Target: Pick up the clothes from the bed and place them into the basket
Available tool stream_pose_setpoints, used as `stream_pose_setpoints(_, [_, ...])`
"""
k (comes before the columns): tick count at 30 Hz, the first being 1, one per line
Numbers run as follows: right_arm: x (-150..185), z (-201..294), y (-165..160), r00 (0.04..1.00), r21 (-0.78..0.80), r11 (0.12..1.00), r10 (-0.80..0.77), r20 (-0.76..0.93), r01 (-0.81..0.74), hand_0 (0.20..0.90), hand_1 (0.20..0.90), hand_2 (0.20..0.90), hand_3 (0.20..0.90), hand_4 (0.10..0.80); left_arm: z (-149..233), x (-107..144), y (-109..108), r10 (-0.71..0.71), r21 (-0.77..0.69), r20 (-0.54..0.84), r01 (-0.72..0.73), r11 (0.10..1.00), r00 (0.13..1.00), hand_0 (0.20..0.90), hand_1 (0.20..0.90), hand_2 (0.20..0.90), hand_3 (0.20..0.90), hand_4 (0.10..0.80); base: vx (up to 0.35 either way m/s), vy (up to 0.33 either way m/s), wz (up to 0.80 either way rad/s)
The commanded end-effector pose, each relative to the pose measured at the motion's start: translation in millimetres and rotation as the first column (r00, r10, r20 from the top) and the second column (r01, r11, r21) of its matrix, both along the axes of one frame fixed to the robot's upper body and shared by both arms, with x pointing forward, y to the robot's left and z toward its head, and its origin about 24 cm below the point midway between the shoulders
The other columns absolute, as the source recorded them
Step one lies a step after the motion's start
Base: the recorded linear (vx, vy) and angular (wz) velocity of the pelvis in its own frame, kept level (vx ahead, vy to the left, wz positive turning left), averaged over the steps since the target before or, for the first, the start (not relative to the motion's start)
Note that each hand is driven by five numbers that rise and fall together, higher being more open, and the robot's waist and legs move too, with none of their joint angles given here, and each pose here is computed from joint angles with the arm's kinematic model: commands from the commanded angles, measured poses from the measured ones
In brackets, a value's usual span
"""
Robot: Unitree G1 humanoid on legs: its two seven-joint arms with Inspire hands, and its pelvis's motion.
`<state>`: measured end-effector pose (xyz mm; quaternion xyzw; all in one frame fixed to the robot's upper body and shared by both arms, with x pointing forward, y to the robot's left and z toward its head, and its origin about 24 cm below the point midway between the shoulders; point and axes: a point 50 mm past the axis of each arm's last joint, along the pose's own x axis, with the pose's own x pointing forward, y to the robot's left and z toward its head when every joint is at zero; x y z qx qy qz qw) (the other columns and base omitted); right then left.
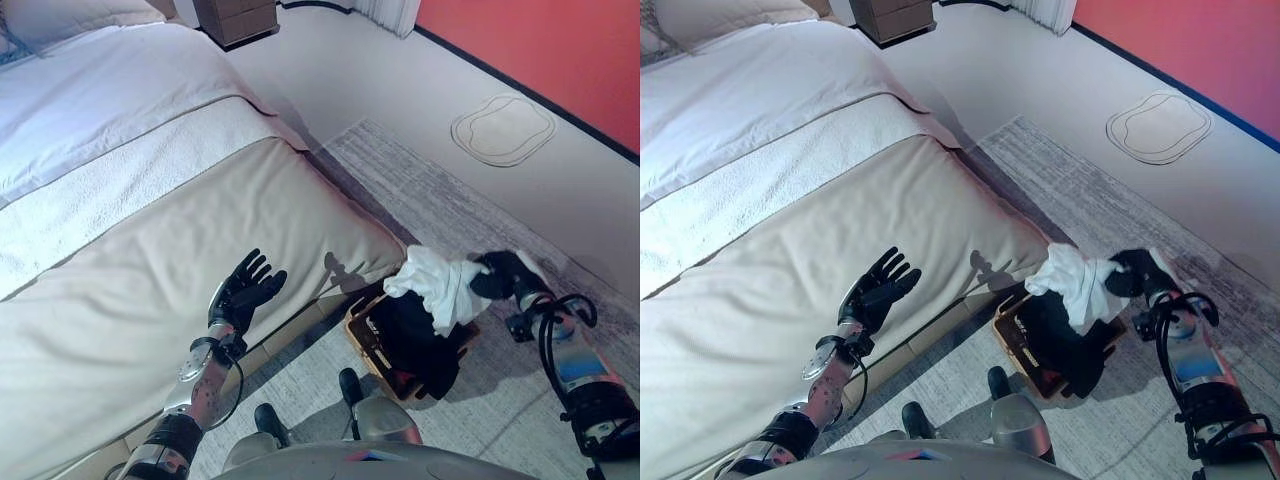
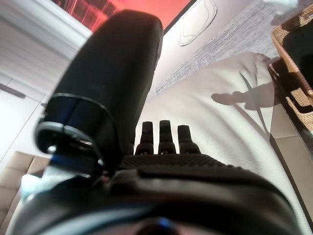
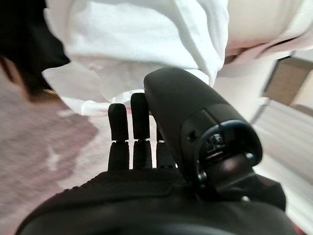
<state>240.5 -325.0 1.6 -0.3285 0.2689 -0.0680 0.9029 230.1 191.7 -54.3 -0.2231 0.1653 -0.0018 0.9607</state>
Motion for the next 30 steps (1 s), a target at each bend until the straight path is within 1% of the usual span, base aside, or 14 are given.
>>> stream_pose_setpoints(1, [31.1,36.7,-4.8,0.985,-0.079,0.997,0.019,0.173,-0.006,0.3,0.3,0.3,0.2,0.1,13.8,12.4,-6.8,-0.082,0.042,0.106,0.078,0.996,0.991,0.9,0.9,0.9,0.9,0.8,0.013,-0.048,-0.01])
stream_pose_setpoints(5, [27.5,17.3,-4.8,0.994,-0.052,0.998,-0.019,0.111,0.025,0.3,0.3,0.3,0.2,0.1,12.6,12.9,-9.6,-0.125,0.049,0.103,0.121,0.991,0.987,0.9,0.9,0.9,0.9,0.8,0.006,-0.047,0.01])
stream_pose_setpoints(11, [25.0,-0.6,-5.9,0.997,-0.064,0.996,-0.065,0.033,0.067,0.3,0.3,0.3,0.2,0.1,12.6,15.6,-15.8,-0.165,0.047,0.108,0.16,0.986,0.98,0.9,0.9,0.9,0.9,0.8,-0.012,-0.03,0.04])
stream_pose_setpoints(12, [24.1,-3.4,-6.1,0.997,-0.072,0.994,-0.075,0.019,0.077,0.349,0.349,0.349,0.258,0.158,12.5,15.4,-17.2,-0.169,0.044,0.108,0.166,0.985,0.98,0.9,0.9,0.9,0.9,0.8,0.003,-0.01,0.05])
stream_pose_setpoints(13, [22.9,-5.3,-7.0,0.996,-0.084,0.993,-0.087,0.016,0.088,0.9,0.9,0.9,0.9,0.8,12.5,15.4,-18.0,-0.174,0.043,0.108,0.17,0.984,0.979,0.9,0.9,0.9,0.9,0.8,0.006,-0.01,0.05])
stream_pose_setpoints(18, [21.5,-9.2,-6.1,0.993,-0.117,0.986,-0.117,0.018,0.118,0.9,0.9,0.9,0.9,0.8,11.5,14.4,-19.9,-0.185,0.038,0.106,0.182,0.983,0.977,0.9,0.9,0.9,0.9,0.8,0.005,-0.01,0.05])
stream_pose_setpoints(25, [17.5,-10.4,-7.0,0.993,-0.156,0.981,-0.119,0.015,0.12,0.9,0.9,0.9,0.9,0.8,10.6,13.2,-19.1,-0.179,0.033,0.108,0.176,0.984,0.978,0.9,0.9,0.9,0.9,0.8,0.0,-0.001,0.02])
stream_pose_setpoints(30, [17.1,-5.9,-5.7,0.993,-0.174,0.978,-0.112,0.045,0.118,0.9,0.9,0.9,0.9,0.8,9.0,10.5,-17.2,-0.169,0.028,0.106,0.166,0.986,0.98,0.9,0.9,0.9,0.9,0.8,0.0,0.0,0.0])
